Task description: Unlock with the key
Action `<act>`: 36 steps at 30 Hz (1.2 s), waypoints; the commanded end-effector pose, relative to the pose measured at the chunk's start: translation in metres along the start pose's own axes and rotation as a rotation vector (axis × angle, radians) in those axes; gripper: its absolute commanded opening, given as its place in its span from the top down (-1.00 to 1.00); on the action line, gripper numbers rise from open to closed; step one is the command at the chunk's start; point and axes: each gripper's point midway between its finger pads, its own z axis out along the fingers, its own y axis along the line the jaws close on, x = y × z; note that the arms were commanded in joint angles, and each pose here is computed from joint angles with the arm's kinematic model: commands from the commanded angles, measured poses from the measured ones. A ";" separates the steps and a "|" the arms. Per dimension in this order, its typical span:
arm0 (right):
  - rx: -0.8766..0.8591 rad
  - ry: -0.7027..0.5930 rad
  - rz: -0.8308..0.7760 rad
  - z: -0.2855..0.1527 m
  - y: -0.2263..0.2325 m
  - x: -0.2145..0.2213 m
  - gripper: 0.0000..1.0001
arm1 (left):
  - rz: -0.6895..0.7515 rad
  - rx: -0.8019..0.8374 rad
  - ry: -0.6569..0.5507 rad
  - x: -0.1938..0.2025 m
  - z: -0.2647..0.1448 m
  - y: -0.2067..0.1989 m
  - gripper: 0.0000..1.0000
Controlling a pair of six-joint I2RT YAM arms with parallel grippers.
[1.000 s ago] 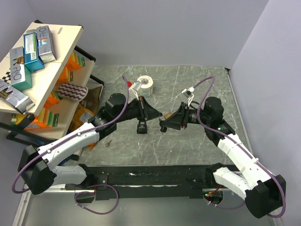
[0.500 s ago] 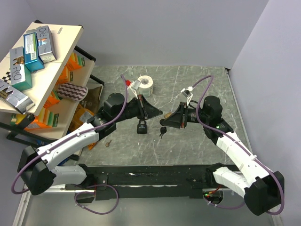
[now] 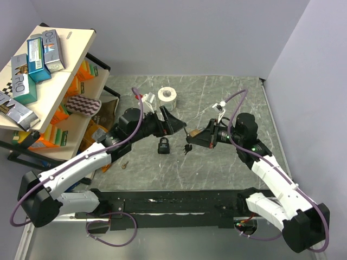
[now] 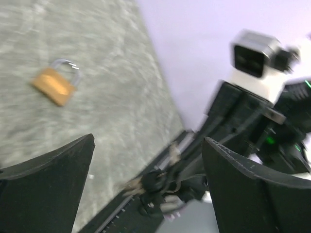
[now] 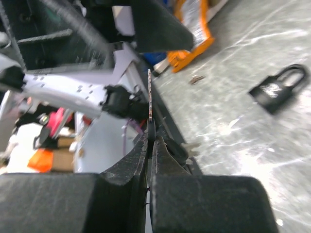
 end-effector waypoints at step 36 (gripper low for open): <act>0.154 -0.188 -0.124 -0.027 -0.007 -0.019 1.00 | 0.152 -0.981 0.522 0.086 0.023 0.242 -0.81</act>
